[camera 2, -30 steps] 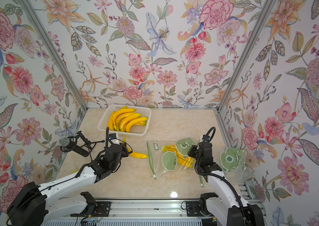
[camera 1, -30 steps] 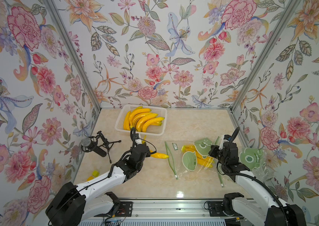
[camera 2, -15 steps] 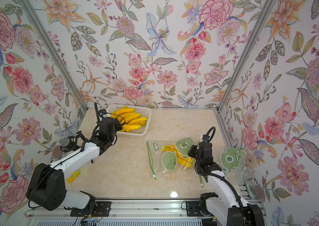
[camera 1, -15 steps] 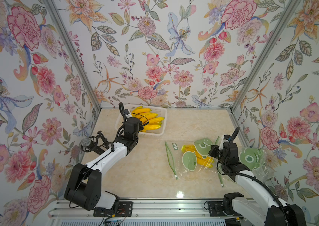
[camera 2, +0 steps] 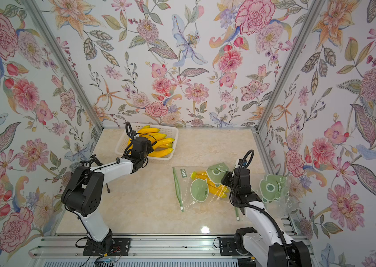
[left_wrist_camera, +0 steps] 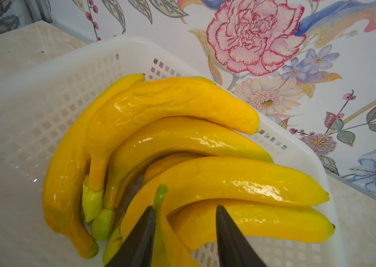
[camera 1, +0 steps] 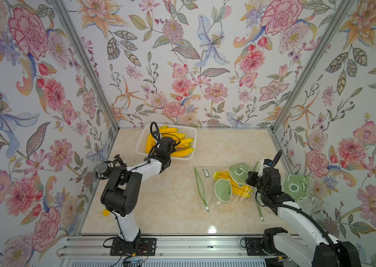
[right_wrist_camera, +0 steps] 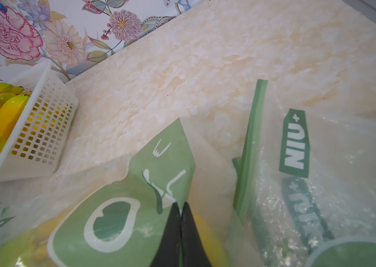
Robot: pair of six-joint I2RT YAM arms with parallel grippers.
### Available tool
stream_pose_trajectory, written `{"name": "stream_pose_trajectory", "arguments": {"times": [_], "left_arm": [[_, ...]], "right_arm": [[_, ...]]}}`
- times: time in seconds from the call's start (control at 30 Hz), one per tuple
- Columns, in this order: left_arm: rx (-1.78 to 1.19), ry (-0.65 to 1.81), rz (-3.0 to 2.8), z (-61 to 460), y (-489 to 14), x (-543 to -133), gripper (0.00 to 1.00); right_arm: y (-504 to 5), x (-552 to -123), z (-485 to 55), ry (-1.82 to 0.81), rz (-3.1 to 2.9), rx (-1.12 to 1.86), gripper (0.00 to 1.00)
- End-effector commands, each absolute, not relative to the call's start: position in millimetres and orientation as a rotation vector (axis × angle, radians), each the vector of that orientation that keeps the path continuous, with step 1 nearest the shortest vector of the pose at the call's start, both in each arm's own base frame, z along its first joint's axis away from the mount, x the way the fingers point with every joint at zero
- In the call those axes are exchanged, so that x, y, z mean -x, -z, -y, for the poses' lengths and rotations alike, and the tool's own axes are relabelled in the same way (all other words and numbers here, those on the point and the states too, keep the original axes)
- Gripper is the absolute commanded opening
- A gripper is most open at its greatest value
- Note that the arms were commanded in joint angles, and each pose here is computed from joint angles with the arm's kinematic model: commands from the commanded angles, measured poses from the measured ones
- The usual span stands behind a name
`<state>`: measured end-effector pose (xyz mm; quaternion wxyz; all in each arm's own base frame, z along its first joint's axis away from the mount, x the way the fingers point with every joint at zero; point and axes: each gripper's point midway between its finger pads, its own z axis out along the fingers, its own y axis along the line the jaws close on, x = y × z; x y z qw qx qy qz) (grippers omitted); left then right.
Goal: Open the zip-top bag and take out the banana
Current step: Place the banana in the basket.
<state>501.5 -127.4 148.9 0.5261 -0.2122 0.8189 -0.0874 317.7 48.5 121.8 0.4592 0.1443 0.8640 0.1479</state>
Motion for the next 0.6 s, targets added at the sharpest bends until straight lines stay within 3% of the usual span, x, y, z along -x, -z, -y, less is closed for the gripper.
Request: {"name": "stream_pose_trajectory", "arguments": {"times": [0.0, 0.3, 0.57], "left_arm": [[0.509, 0.258, -1.918, 133.4, -168.5, -512.3, 0.56], [0.262, 0.292, -1.957, 149.9, -194.8, -465.0, 0.61], [-0.116, 0.483, -2.040, 203.8, -142.7, -370.6, 0.58]], "right_arm": [[-113.7, -315.7, -51.3, -0.367, -2.150, -0.336, 0.00], [-112.8, -316.7, -53.4, -0.371, -2.158, -0.319, 0.00], [-119.4, -323.1, -59.3, -0.391, -2.159, -0.275, 0.00]]}}
